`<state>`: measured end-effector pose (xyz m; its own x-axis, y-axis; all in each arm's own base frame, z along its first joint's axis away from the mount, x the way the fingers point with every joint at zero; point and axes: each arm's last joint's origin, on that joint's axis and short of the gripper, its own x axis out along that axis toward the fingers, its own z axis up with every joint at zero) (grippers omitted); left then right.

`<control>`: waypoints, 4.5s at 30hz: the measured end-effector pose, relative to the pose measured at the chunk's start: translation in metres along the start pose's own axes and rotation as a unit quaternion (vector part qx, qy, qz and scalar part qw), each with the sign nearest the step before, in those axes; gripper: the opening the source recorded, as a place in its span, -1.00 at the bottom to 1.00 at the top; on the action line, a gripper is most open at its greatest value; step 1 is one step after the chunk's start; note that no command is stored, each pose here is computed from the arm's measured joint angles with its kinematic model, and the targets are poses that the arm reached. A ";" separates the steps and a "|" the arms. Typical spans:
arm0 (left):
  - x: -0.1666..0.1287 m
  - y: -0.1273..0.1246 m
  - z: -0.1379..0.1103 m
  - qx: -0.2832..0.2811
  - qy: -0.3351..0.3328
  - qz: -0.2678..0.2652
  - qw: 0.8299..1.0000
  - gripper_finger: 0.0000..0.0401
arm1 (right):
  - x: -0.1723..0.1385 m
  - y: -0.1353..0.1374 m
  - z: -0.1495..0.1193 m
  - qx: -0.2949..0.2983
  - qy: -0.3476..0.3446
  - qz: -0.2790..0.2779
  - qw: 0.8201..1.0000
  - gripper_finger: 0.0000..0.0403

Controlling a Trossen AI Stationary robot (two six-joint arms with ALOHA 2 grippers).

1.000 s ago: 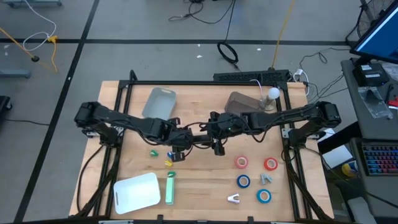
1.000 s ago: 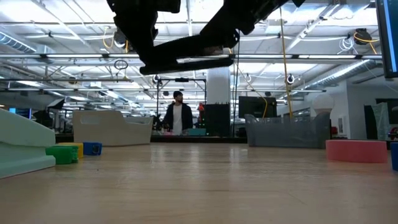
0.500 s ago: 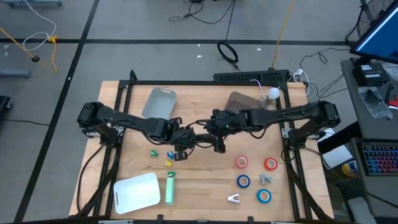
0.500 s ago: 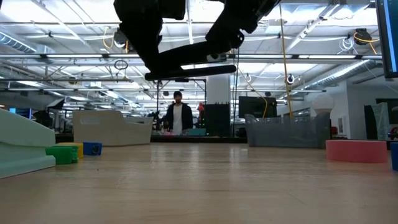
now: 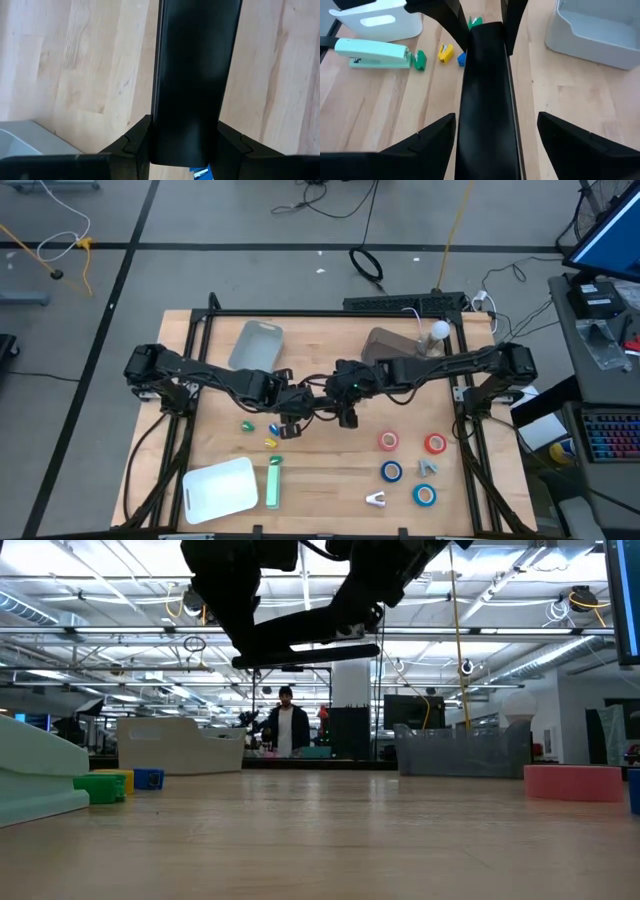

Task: Pick and place Stapler, Stapler remover, tape
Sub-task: Put the big black stapler into the black bin

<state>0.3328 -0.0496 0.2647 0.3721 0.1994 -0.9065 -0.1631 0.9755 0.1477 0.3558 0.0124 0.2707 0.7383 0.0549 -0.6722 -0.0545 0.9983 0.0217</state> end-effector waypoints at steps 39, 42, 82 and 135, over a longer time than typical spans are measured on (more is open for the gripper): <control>0.000 0.001 0.000 0.006 0.001 -0.001 1.000 -0.25 | -0.002 0.001 0.001 0.003 0.007 0.014 1.000 -0.31; 0.000 0.001 0.000 -0.010 0.001 0.001 1.000 -0.08 | -0.002 0.001 0.001 0.009 0.008 0.012 1.000 -0.31; -0.011 -0.009 -0.037 -0.097 0.103 0.134 0.981 0.35 | -0.079 -0.071 -0.022 0.080 0.109 -0.198 0.971 -0.34; -0.028 0.059 -0.163 -0.281 -0.314 -0.133 0.897 0.35 | -0.077 -0.131 -0.162 0.187 0.194 -0.282 0.921 -0.33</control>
<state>0.1635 -0.0126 0.2344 0.8785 0.1515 -0.4531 -0.3617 0.8305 -0.4236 0.1972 -0.1261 0.1996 0.2779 -0.4138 -0.8669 0.5530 0.8069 -0.2078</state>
